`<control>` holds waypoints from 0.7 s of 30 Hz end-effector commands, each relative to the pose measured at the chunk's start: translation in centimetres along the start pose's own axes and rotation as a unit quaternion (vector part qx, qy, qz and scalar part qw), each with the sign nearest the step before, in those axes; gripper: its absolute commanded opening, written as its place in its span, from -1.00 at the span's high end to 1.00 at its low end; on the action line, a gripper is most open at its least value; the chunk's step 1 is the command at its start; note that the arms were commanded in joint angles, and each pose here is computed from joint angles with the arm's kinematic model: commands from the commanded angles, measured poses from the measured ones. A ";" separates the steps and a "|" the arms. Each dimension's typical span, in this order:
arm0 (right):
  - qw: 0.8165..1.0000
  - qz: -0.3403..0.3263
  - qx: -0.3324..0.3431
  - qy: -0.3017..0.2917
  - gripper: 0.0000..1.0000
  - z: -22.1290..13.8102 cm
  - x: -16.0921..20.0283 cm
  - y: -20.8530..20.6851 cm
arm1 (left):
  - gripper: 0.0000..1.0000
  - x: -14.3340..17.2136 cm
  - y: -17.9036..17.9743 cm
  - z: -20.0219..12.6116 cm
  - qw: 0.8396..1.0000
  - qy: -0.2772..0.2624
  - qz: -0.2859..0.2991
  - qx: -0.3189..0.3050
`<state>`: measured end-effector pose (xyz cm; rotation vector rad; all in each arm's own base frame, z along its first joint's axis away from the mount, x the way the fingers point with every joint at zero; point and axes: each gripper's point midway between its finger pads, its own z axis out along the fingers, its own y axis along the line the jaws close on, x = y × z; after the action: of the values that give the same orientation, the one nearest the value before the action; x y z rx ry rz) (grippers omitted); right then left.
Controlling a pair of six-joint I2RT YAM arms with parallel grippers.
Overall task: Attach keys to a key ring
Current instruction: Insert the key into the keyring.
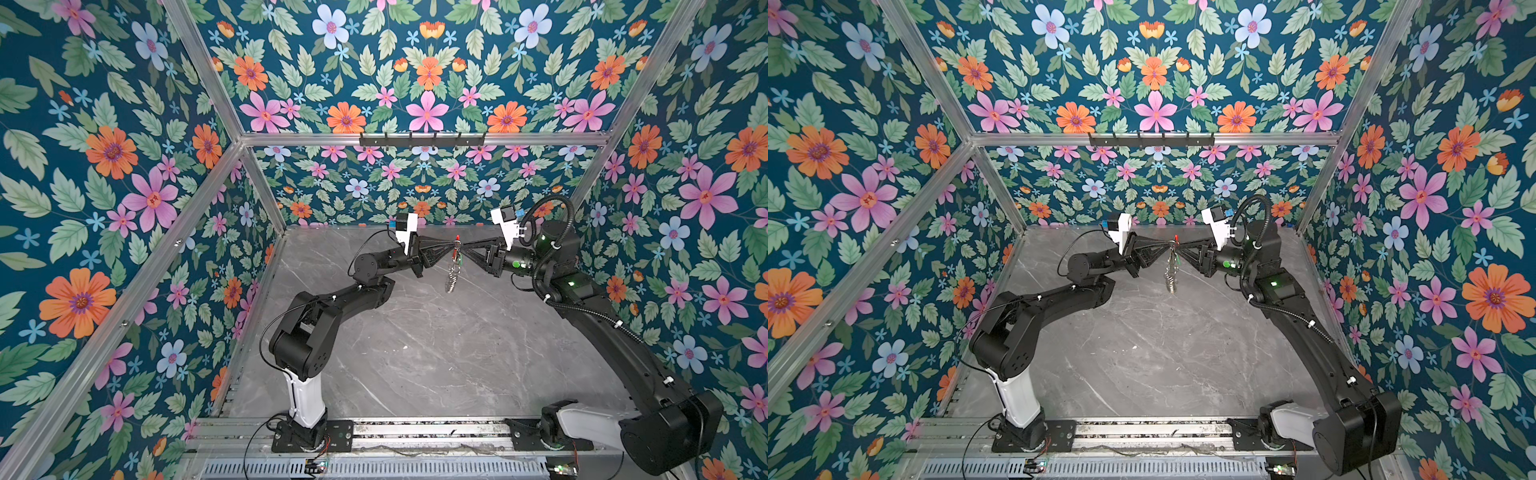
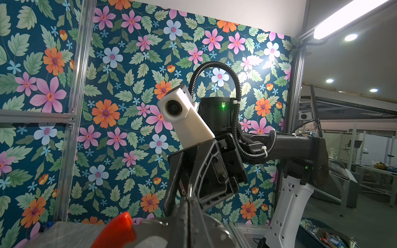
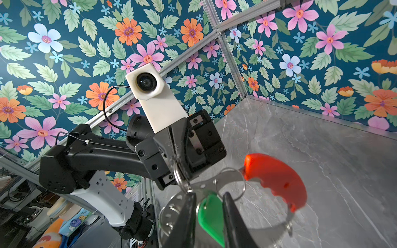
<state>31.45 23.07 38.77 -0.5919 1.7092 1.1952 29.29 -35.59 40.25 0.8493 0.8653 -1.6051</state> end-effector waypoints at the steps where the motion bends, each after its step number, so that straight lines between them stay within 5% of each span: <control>1: 0.999 -0.021 -0.028 -0.013 0.53 0.0 -1.0 1.3 | 1.00 -0.4 -0.3 0.1 1.000 -0.009 0.010 0.008; 13: 0.999 -0.025 -0.026 -0.016 0.51 0.0 -1.0 1.3 | 1.00 0.1 0.2 0.0 1.000 -0.003 0.000 0.000; 17: 0.999 -0.028 -0.018 -0.014 0.26 -0.2 -0.8 1.2 | 1.00 0.2 0.4 -0.1 1.000 -0.002 0.003 -0.002; 21: 0.999 -0.032 -0.009 -0.015 0.24 -0.5 -0.7 1.2 | 1.00 0.3 0.4 -0.1 1.000 -0.002 0.002 -0.003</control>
<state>31.50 22.76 38.88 -0.5760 1.7028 1.1674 29.31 -35.50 40.33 0.8444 0.8456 -1.5984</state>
